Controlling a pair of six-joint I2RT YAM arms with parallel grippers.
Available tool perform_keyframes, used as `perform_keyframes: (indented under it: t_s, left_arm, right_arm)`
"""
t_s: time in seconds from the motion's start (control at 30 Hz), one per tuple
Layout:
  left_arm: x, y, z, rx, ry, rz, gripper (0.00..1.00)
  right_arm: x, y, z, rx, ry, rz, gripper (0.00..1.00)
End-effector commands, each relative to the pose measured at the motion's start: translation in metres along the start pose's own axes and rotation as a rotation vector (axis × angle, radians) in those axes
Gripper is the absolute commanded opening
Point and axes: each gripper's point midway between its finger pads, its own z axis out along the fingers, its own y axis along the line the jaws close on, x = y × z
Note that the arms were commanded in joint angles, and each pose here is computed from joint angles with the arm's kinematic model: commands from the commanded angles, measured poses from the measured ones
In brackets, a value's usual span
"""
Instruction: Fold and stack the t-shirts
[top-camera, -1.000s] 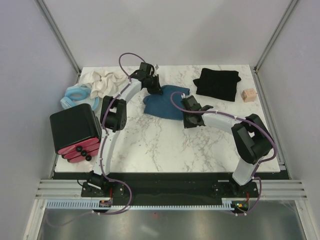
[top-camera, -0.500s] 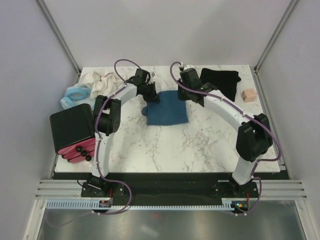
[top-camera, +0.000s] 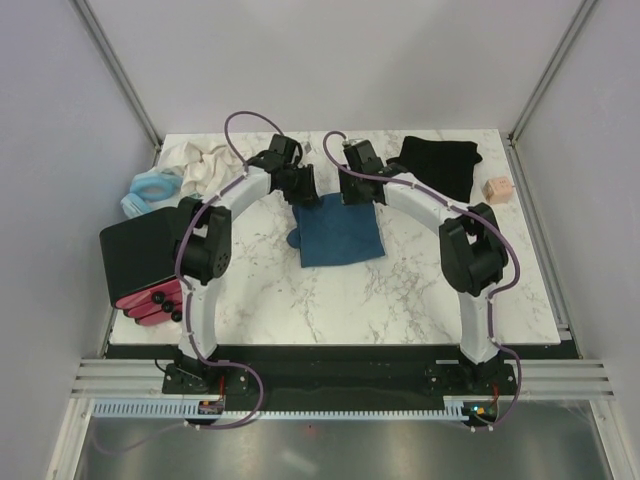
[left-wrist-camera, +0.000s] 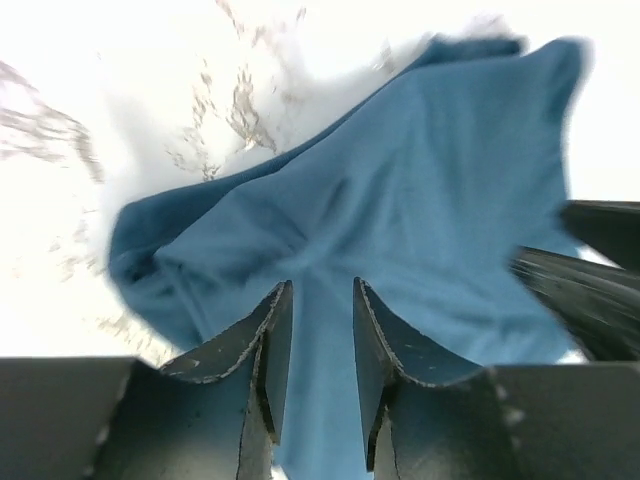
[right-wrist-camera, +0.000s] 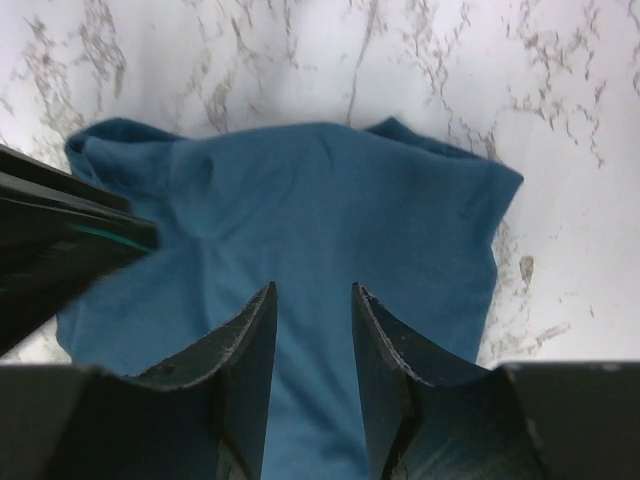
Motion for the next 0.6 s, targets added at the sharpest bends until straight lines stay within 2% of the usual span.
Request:
perform_keyframes:
  t_s: [0.0, 0.13, 0.27, 0.37, 0.57]
  left_arm:
    - [-0.054, -0.026, -0.064, -0.007, -0.192, 0.058, 0.38]
    - [-0.058, -0.021, -0.054, -0.020, -0.191, 0.063, 0.37]
    - [-0.052, -0.013, -0.030, -0.023, -0.137, 0.061, 0.28]
    - [-0.052, -0.017, -0.031, -0.007, -0.132, 0.054, 0.20]
    - [-0.042, -0.027, -0.049, 0.028, -0.127, 0.060, 0.18]
  right_arm:
    - [-0.017, -0.002, -0.021, 0.003, -0.081, -0.006, 0.40]
    - [-0.001, -0.011, 0.006, 0.027, -0.028, -0.034, 0.37]
    - [0.011, -0.017, 0.026, 0.040, 0.009, -0.044, 0.36]
    - [0.016, -0.021, 0.033, 0.045, 0.027, -0.049, 0.33]
    - [0.013, -0.032, 0.036, 0.051, 0.021, -0.037, 0.31]
